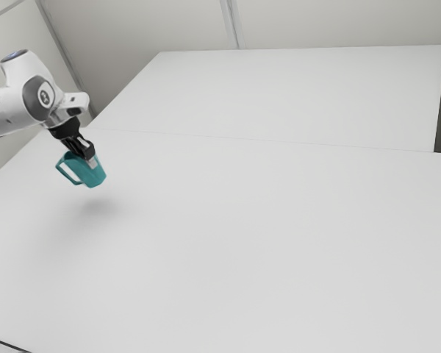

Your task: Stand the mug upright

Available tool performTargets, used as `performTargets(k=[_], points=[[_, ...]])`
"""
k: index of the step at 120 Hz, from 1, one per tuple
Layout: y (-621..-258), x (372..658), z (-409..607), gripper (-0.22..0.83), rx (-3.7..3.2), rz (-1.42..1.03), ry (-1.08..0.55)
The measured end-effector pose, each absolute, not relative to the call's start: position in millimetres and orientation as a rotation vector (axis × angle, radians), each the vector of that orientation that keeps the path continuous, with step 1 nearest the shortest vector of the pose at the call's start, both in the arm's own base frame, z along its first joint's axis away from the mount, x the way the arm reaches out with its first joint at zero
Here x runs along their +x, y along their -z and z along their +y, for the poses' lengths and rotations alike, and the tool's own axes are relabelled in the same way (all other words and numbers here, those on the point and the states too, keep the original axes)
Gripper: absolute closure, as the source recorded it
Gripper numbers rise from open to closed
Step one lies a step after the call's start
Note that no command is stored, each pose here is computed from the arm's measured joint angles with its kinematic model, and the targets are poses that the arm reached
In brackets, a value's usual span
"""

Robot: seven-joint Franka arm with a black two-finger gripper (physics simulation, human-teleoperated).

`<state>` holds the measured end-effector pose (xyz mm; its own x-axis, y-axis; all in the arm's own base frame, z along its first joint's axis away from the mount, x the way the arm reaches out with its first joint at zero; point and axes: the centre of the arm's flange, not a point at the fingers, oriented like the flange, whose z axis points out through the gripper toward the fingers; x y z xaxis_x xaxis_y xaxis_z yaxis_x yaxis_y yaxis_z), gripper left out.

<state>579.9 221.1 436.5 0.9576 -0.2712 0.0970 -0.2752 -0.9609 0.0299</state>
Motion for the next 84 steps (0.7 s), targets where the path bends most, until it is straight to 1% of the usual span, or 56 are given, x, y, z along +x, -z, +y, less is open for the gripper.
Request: performTargets(k=[27,73,84], points=[[-435.0,572.4,159.0,0.79,3.197,-0.291,-0.152],[-418.9,557.8,61.1,0.79,3.286,0.000,-0.151],[-403.1,551.3,46.7,0.79,3.290,0.076,-0.145]])
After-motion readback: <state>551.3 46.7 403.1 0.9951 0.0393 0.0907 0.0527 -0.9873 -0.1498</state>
